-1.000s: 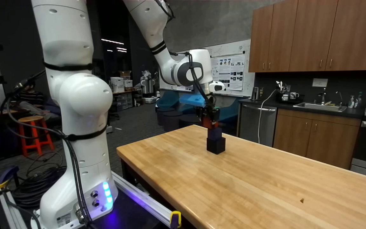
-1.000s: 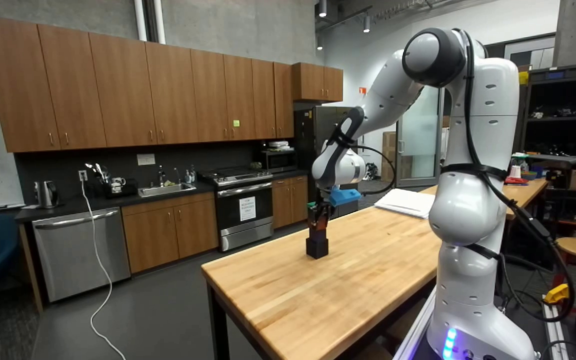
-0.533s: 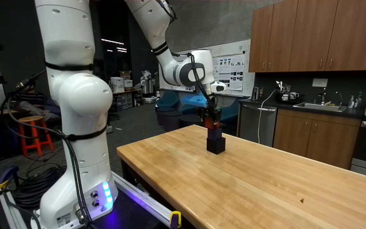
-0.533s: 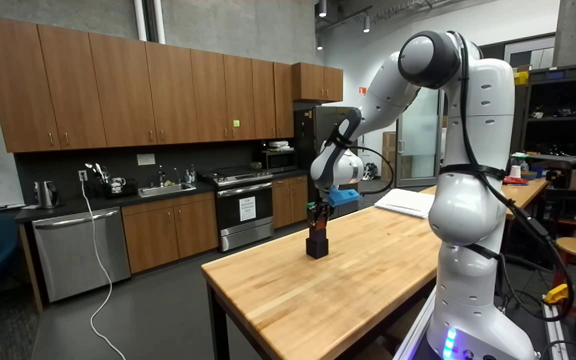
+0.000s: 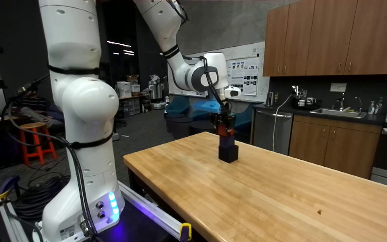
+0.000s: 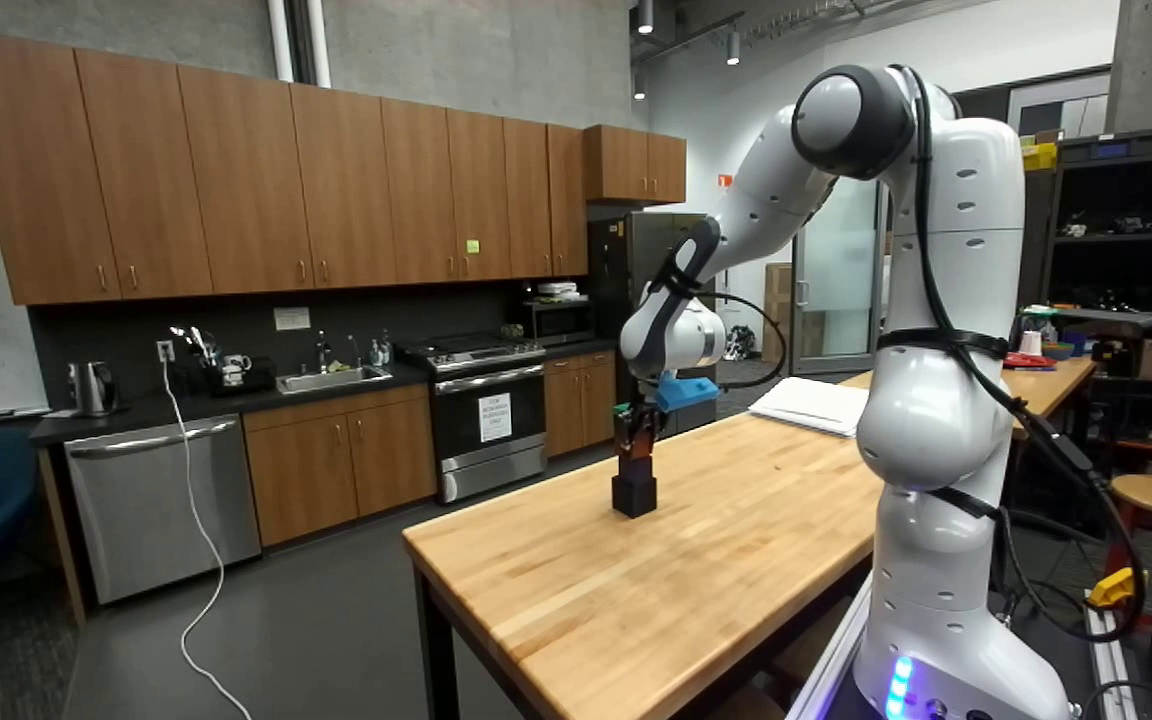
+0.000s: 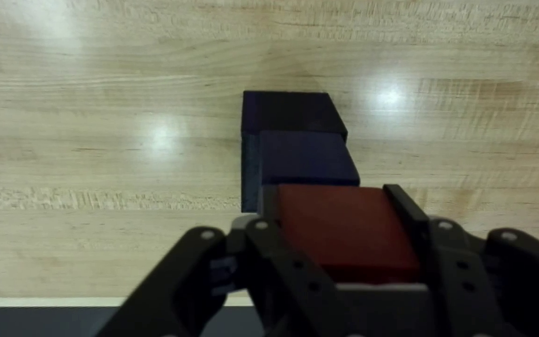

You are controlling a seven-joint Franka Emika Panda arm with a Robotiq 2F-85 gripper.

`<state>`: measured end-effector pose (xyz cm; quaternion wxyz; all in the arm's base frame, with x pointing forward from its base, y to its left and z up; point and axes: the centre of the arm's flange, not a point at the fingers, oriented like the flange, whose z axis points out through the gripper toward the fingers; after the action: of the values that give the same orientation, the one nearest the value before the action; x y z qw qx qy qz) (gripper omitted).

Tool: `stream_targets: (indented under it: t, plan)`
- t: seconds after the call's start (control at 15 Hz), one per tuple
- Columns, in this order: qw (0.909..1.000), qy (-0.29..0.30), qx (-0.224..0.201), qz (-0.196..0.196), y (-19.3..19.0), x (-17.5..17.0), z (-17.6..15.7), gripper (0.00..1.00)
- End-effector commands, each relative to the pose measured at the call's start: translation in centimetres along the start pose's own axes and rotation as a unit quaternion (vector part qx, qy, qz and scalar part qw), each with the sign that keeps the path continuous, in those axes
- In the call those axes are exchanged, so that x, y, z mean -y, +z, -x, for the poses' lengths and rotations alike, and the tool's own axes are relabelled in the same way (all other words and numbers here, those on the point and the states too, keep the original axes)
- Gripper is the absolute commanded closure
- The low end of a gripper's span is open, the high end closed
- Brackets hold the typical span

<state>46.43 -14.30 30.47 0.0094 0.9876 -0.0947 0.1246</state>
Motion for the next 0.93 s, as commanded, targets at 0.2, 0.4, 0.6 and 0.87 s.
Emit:
stream_targets:
  t: [0.2,0.4,0.6,0.87]
  plan:
    - [1.0000,-0.008,0.006,0.000,-0.19,-1.10,-0.29,0.69]
    - [0.9999,-0.013,0.010,-0.002,-0.05,-1.14,-0.18,0.69]
    - [0.9997,-0.019,0.013,-0.004,0.03,-1.09,-0.05,0.69]
    - [0.9996,-0.027,0.012,-0.005,0.14,-1.06,-0.05,0.69]
